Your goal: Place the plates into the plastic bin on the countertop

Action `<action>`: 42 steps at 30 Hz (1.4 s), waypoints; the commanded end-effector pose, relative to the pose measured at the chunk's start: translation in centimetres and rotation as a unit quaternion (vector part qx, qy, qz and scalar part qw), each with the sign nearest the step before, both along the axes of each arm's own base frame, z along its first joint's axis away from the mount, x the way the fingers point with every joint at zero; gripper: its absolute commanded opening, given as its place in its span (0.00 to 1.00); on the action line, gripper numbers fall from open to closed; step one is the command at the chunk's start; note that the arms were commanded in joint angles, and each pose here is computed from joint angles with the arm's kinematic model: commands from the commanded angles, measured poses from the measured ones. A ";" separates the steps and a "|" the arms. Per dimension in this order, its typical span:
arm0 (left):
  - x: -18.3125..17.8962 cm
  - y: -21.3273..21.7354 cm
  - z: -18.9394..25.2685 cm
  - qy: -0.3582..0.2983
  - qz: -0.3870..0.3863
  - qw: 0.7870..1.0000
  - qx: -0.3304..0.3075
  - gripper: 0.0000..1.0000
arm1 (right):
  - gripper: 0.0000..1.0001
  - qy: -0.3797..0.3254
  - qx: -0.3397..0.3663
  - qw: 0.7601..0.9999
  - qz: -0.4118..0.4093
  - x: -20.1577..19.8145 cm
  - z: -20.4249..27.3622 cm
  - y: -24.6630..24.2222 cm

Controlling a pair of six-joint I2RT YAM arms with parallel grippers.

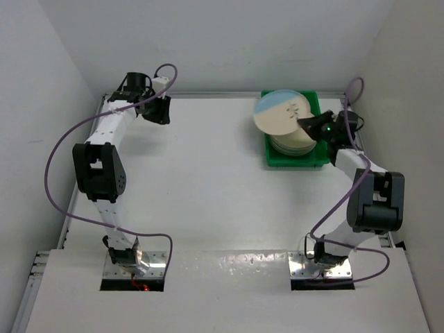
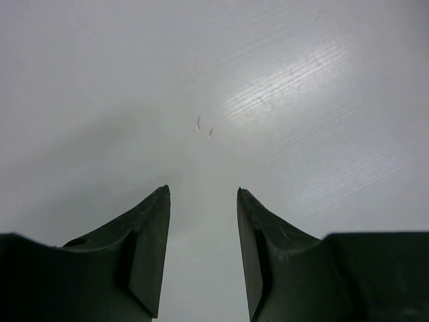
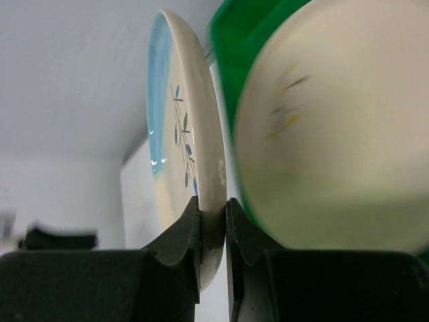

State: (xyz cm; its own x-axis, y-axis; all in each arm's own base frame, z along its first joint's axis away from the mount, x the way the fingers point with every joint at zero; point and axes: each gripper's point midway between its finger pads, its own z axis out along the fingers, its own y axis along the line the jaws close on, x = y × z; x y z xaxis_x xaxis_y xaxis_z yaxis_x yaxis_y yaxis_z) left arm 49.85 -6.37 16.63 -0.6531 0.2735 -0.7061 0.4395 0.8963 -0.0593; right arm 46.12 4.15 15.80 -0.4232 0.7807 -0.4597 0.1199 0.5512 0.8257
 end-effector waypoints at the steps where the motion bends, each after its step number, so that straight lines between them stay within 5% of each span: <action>1: -1.5 -1.3 1.8 -0.010 -0.009 1.000 -0.010 0.47 | 0.00 -0.061 0.028 0.994 -0.087 0.6 3.7 -3.6; 6: -2.2 -1.3 0.9 0.000 -0.012 1.000 -0.007 0.47 | 0.00 -0.039 0.017 0.989 -0.142 -0.1 1.9 -8.2; 11: -2.2 -1.3 0.9 0.000 -0.012 1.000 -0.007 0.47 | 0.00 0.006 0.014 0.993 -0.114 0.1 -1.1 -7.5; 20: -2.2 -1.3 0.9 0.000 -0.012 1.000 -0.007 0.47 | 0.34 0.178 -0.094 0.973 -0.110 -2.7 -7.4 -7.1; 26: -2.4 -1.2 1.0 -0.002 -0.016 1.000 -0.004 0.48 | 0.56 0.208 -0.195 0.950 -0.128 -4.3 -7.0 -9.1; 35: -2.7 -0.8 1.9 -0.015 -0.015 1.000 0.010 0.48 | 0.65 0.117 -0.341 0.926 -0.108 -6.9 -0.2 -8.9; 37: -3.3 -0.5 3.3 -0.032 -0.021 0.999 0.022 0.48 | 0.73 0.030 -0.363 0.925 -0.111 -8.6 3.2 -7.8; 38: -3.8 -0.2 3.3 -0.035 -0.023 0.999 0.032 0.48 | 0.94 -0.007 -0.367 0.923 -0.118 -10.1 3.8 -6.9; 39: -4.5 0.6 4.6 -0.052 -0.032 0.997 0.051 0.48 | 1.00 -0.021 -0.376 0.911 -0.168 -10.6 4.6 -8.3; 42: -7.1 1.7 4.3 -0.038 -0.071 0.992 0.101 0.48 | 1.00 -0.030 -0.374 0.902 -0.214 -15.9 -0.8 -9.4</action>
State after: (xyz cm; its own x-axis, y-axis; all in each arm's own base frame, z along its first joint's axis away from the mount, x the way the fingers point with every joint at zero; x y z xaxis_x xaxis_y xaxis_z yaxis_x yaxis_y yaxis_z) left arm 44.86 -6.00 17.81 -0.6295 0.3801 -0.6776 0.4978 0.8670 0.0239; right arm 32.68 -2.48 18.90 -0.1845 0.3722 -0.9096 0.3062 0.9012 0.3067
